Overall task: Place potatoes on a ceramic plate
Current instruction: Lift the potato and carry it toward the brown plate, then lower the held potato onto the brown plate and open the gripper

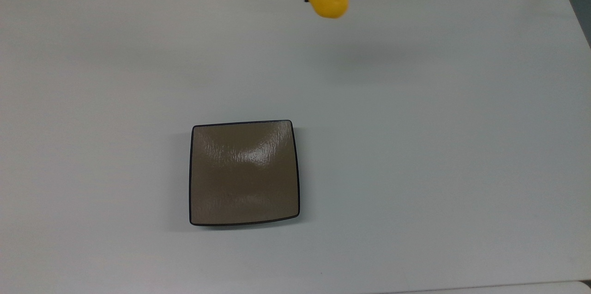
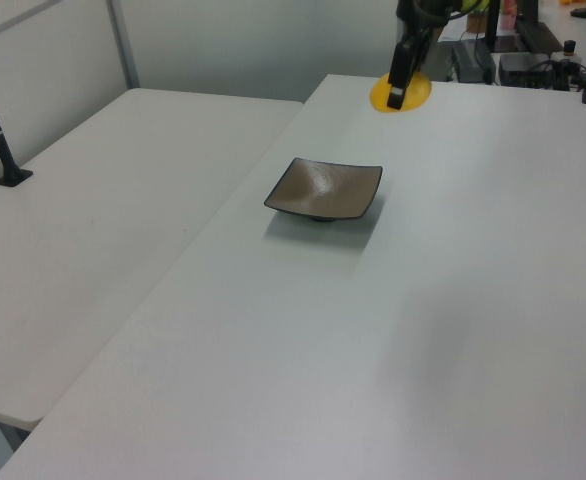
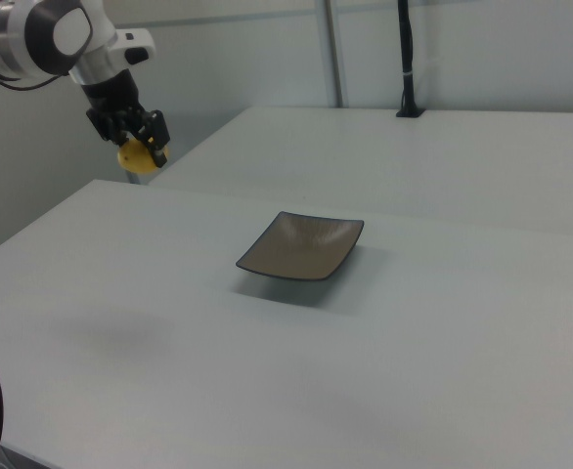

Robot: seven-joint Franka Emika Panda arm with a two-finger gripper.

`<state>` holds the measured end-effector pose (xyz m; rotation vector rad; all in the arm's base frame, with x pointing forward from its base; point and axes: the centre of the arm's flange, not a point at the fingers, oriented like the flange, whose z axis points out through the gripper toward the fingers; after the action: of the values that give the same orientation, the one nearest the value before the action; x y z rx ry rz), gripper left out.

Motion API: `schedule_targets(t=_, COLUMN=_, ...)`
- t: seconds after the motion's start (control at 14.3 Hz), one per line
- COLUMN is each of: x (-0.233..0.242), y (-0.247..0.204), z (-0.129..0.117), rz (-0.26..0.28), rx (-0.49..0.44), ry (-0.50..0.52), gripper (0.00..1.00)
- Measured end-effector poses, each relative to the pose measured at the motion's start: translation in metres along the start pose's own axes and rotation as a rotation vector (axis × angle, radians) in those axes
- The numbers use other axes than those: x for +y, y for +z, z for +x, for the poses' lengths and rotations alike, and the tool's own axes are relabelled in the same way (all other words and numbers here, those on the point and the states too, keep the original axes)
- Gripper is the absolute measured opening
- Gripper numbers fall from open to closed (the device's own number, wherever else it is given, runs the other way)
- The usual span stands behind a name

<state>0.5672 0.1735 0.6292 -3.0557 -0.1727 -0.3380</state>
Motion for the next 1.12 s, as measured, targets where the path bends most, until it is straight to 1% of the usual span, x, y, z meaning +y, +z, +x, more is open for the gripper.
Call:
schedule_targets(t=0.14, x=0.024, y=0.001, z=-0.003, rz=-0.008, rx=-0.008, ry=-0.033, gripper=0.65)
schedule_targets(t=0.35, x=0.064, y=0.008, z=-0.002, rz=-0.012, rx=-0.025, ry=-0.083, gripper=0.65)
schedule_targets(t=0.56, x=0.113, y=0.02, z=0.001, rz=0.022, rx=-0.041, ry=-0.13, gripper=0.65)
schedule_targets(t=0.7, x=0.144, y=0.029, z=0.009, rz=0.021, rx=-0.006, ry=-0.141, gripper=0.65)
schedule_targets(t=0.84, x=0.166, y=0.044, z=0.019, rz=0.002, rx=0.034, ry=-0.128, gripper=0.65)
schedule_targets(t=0.98, x=0.183, y=0.07, z=0.033, rz=-0.021, rx=0.086, ry=-0.119, gripper=0.65)
schedule_targets(t=1.12, x=0.192, y=0.105, z=0.048, rz=-0.043, rx=0.132, ry=-0.112, gripper=0.65)
